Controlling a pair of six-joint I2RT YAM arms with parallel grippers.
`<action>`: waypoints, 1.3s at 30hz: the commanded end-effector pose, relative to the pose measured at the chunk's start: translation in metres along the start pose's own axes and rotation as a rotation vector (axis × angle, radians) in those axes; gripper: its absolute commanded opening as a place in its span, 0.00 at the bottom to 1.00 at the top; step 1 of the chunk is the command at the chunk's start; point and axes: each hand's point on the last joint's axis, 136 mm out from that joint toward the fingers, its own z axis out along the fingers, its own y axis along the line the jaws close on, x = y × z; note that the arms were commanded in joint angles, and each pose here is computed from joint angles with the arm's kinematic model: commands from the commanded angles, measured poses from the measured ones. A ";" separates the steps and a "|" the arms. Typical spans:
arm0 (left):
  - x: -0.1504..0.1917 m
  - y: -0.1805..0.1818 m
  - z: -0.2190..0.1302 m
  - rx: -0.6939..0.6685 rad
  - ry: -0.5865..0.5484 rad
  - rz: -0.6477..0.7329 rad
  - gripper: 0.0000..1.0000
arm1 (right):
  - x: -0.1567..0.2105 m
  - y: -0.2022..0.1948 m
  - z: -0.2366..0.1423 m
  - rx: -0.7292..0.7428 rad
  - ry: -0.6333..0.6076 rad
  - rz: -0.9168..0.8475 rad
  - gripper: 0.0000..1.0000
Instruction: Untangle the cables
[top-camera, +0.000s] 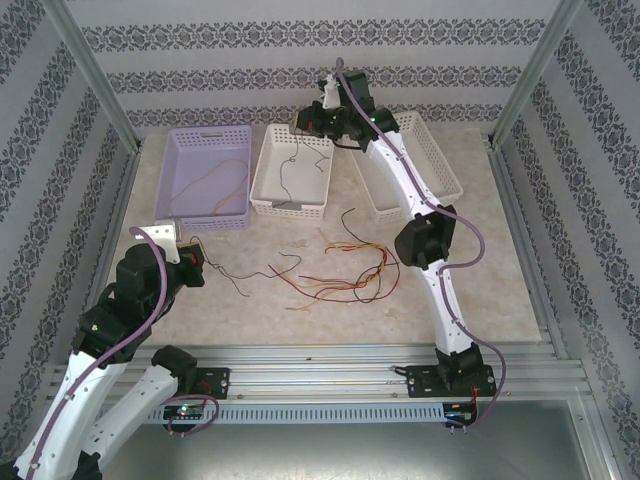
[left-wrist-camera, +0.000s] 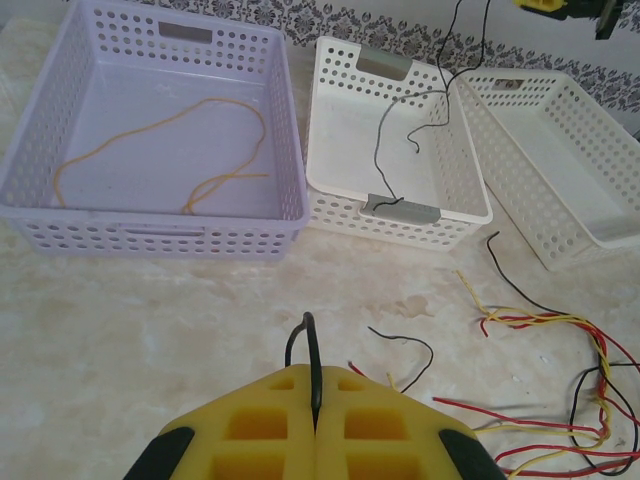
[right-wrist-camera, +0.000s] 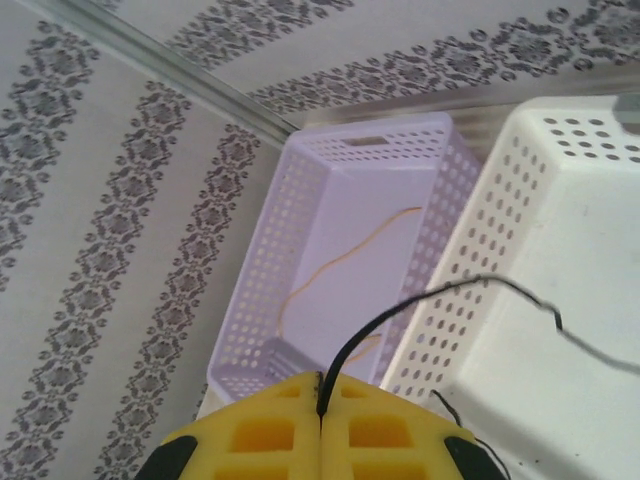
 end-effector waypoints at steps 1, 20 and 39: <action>-0.003 0.005 -0.001 -0.021 -0.019 0.016 0.00 | 0.000 -0.010 0.004 0.042 -0.010 -0.003 0.00; -0.001 0.004 0.003 -0.022 -0.008 0.019 0.00 | 0.029 -0.017 -0.013 0.302 0.034 -0.236 0.43; -0.162 -0.072 -0.043 0.201 -0.270 0.027 0.00 | 0.079 0.064 -0.171 0.218 -0.134 -0.380 0.72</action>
